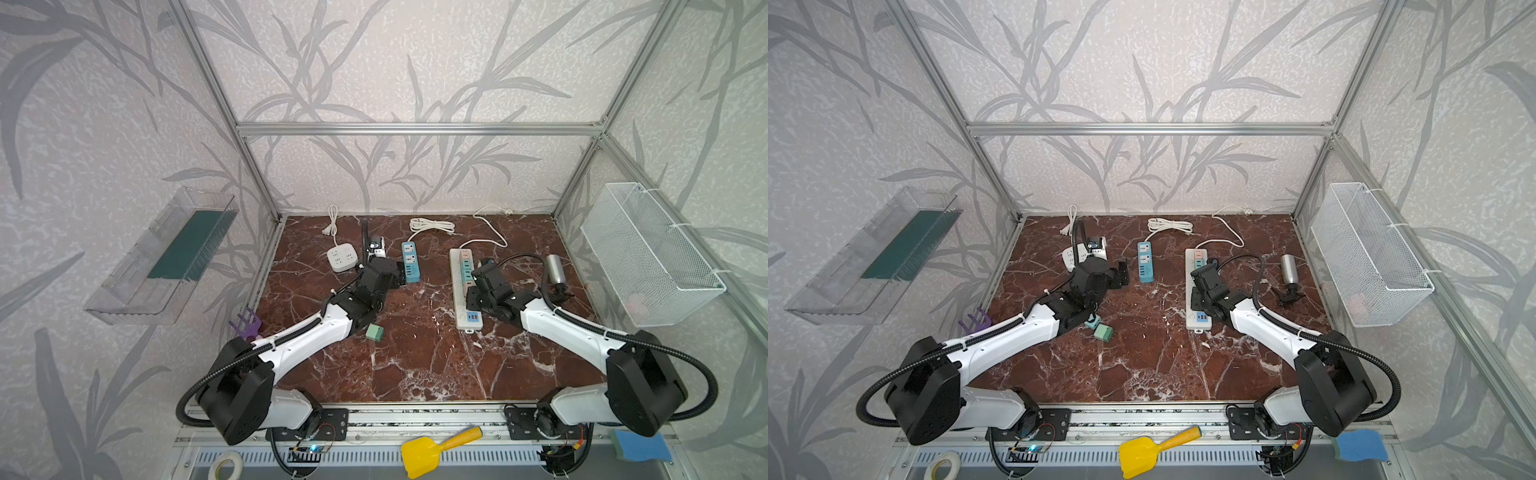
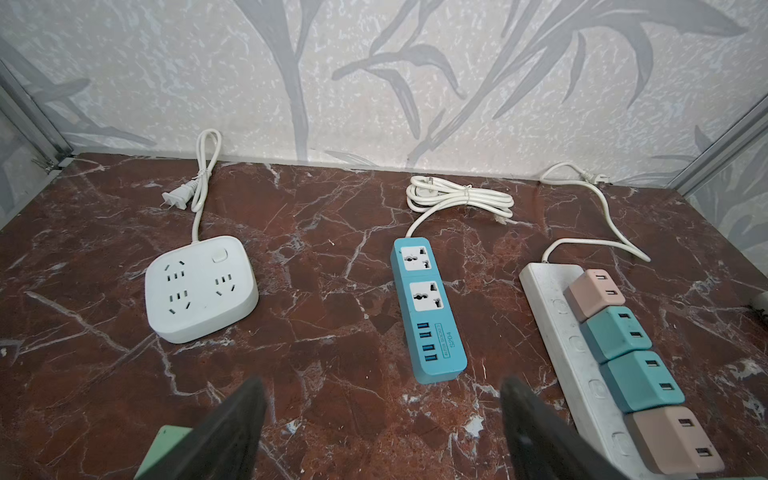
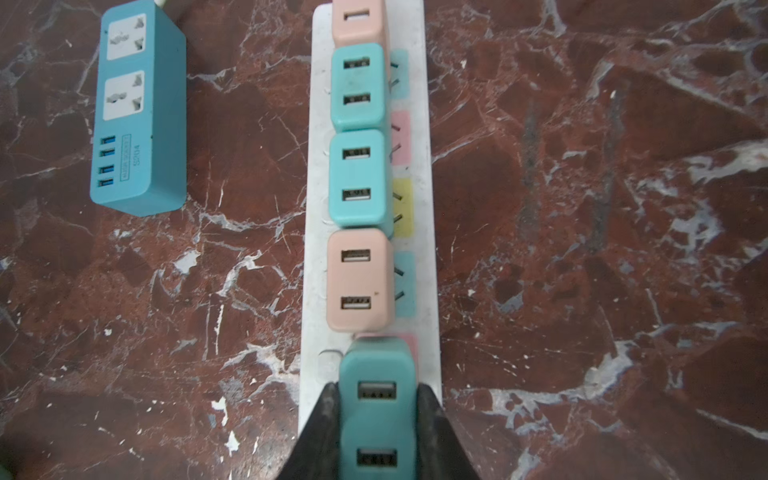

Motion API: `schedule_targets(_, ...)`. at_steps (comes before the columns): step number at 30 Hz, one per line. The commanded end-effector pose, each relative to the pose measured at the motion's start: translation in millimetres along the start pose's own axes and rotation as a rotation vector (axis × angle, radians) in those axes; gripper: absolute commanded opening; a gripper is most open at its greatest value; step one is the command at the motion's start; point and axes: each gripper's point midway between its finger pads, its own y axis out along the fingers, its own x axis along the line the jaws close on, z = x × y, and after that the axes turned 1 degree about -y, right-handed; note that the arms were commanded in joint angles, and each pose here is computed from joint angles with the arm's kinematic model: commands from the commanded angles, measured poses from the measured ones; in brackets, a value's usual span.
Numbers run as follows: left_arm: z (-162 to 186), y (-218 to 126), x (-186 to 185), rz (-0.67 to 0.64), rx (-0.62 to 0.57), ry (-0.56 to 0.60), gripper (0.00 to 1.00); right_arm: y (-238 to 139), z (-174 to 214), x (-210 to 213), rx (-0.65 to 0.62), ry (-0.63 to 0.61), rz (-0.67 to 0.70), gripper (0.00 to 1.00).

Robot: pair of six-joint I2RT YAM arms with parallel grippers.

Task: Insert the plug
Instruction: 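Lower the teal adapter into the fifth socket with the right gripper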

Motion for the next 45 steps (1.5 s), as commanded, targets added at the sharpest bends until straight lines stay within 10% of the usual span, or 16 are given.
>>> schedule_targets(1,-11.2,-3.9,1.4,0.001,-0.026,-0.036,0.88,-1.5,-8.3,-4.8,-0.043,-0.001,0.024,0.0)
schedule_targets(45,-8.0,-2.5,-0.8,0.018,-0.015,-0.04,0.87,35.4,75.9,-25.2,0.236,-0.061,0.174,0.0)
